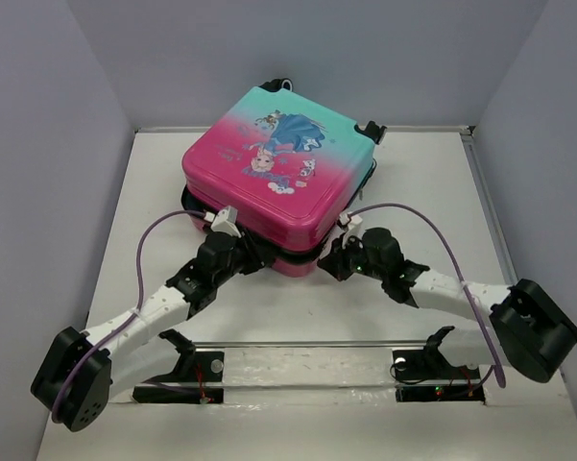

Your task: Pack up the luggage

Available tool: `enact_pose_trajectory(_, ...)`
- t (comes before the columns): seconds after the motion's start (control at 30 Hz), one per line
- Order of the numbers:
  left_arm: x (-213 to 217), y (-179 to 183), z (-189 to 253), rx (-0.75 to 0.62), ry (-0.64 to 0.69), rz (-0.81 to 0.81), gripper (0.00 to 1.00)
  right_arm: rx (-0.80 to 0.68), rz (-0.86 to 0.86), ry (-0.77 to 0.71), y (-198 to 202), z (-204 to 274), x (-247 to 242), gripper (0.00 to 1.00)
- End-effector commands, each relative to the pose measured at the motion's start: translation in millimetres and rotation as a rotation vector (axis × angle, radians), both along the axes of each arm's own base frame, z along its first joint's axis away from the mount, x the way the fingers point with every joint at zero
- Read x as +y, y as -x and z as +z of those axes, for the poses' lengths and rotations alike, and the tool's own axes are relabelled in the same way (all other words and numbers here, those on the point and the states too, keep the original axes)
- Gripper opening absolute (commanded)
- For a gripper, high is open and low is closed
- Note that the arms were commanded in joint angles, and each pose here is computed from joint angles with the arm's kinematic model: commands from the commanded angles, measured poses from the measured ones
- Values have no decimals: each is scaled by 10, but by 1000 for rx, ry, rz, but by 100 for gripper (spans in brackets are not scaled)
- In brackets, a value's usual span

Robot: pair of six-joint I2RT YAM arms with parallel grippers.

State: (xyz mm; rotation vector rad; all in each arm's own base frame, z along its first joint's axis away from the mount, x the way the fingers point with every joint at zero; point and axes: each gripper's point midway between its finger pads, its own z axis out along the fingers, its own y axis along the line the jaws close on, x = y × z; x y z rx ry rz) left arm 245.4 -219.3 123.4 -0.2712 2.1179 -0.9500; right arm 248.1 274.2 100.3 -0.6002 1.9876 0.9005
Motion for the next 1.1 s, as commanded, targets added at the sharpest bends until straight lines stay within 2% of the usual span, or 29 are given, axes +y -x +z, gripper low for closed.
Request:
enact_pose_trajectory(0.0, -125, -253, 469, -141, 92, 53, 34, 43, -62, 54, 347, -58, 53, 7)
enact_pose_trajectory(0.1, -167, -318, 507, -151, 110, 64, 26, 104, -79, 106, 645, -173, -11, 7)
enact_pose_trajectory(0.2, -221, -370, 537, -158, 125, 66, 18, 131, -50, 60, 900, -101, 88, 7)
enact_pose_trajectory(0.27, -263, -402, 542, -157, 131, 67, 13, 137, 7, 46, 1099, -54, 247, 7)
enact_pose_trajectory(0.37, -338, -403, 535, -154, 133, 54, 8, 154, 12, 75, 1172, -112, 432, 7)
enact_pose_trajectory(0.4, -359, -403, 548, -156, 136, 53, 6, 138, 31, 58, 1199, 10, 593, 7)
enact_pose_trajectory(0.63, -445, -316, 550, -167, 117, 17, 6, 31, -82, 54, 841, 363, 1124, 7)
enact_pose_trajectory(0.7, -318, -303, 585, -187, 74, 48, 6, 37, -156, 62, 766, 376, 1037, 7)
enact_pose_trajectory(0.77, -182, -261, 643, -202, 45, 78, 6, 27, -249, 112, 708, 274, 746, 8)
enact_pose_trajectory(0.8, -136, -254, 645, -207, 33, 90, 6, 37, -283, 122, 666, 234, 623, 11)
enact_pose_trajectory(0.83, -91, -250, 653, -213, 25, 102, 6, 68, -314, 111, 654, 207, 531, 24)
enact_pose_trajectory(0.87, -68, -225, 657, -215, 17, 98, 6, 85, -337, 129, 687, 143, 336, 33)
enact_pose_trajectory(0.9, -68, -214, 647, -210, 10, 93, 10, 95, -371, 124, 648, 137, 228, 42)
enact_pose_trajectory(0.93, -64, -182, 586, -192, -8, 79, 13, 117, -400, 122, 646, 99, 130, 57)
enact_pose_trajectory(0.97, -59, -172, 569, -185, -15, 76, 27, 126, -437, 111, 598, 92, -15, 62)
enact_pose_trajectory(1.0, -38, -162, 528, -177, -27, 79, 34, 134, -464, 105, 565, 83, -90, 65)
enact_pose_trajectory(1.07, 30, -125, 429, -161, -52, 91, 45, 136, -491, 107, 501, 56, -232, 66)
